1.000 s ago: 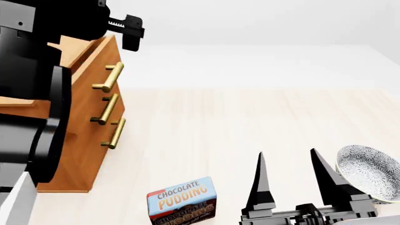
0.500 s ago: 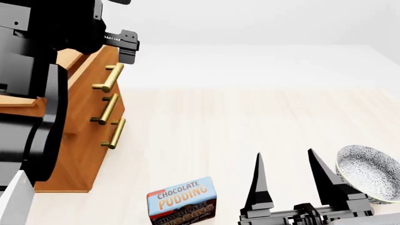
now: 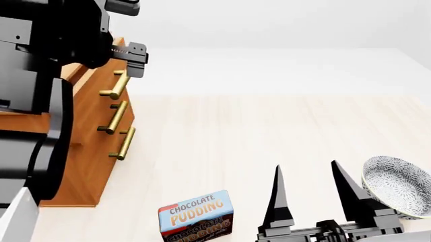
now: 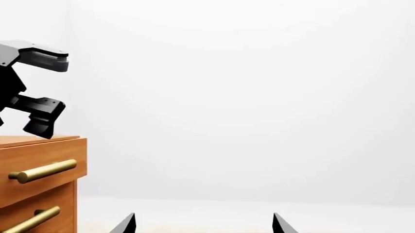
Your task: Put the butter at the back in the top drawer of the cabinet and close it.
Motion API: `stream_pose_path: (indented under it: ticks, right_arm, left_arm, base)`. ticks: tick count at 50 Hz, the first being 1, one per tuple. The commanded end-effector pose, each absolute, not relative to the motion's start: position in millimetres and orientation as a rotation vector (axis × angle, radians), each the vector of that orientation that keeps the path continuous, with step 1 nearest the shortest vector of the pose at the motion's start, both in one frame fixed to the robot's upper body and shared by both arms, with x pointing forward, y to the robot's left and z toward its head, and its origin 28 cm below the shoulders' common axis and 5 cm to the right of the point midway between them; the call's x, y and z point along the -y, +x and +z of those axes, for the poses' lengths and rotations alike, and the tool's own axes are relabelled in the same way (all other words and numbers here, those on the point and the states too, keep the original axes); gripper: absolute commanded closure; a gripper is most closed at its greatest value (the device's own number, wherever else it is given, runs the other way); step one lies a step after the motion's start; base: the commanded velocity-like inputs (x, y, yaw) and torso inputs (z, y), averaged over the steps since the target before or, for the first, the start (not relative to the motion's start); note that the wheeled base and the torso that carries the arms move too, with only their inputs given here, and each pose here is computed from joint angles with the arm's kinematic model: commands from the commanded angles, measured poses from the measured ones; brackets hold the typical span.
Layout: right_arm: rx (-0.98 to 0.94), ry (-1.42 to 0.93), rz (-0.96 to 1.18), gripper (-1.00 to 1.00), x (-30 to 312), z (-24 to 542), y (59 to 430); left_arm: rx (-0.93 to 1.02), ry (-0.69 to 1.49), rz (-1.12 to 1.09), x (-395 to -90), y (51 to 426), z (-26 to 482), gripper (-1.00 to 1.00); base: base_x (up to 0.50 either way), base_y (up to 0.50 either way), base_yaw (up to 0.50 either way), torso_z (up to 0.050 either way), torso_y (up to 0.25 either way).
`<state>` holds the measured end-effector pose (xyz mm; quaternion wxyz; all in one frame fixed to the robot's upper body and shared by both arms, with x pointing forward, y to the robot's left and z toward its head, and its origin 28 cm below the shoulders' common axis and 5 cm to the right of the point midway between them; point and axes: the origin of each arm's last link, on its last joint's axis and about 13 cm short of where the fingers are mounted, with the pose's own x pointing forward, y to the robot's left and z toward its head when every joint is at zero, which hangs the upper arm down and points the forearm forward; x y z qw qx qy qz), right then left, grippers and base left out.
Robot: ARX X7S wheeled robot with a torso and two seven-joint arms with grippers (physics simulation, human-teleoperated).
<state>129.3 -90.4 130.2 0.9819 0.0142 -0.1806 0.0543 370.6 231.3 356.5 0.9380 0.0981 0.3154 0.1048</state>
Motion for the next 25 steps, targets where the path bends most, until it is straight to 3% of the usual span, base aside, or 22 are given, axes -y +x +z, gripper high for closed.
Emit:
stream_pose_path:
  ticks: [1, 25]
  right_arm:
    - [0.361, 0.029, 0.111, -1.00, 90, 129, 129]
    - [0.346, 0.028, 0.109, -1.00, 89, 124, 132]
  left_arm:
    - [-0.664, 0.207, 0.231, -235, 373, 344, -1.00]
    - [-0.690, 0.211, 0.268, -243, 378, 327, -1.00]
  base:
    - [0.00, 0.00, 0.00, 0.000, 0.000]
    - [0.00, 0.00, 0.00, 0.000, 0.000]
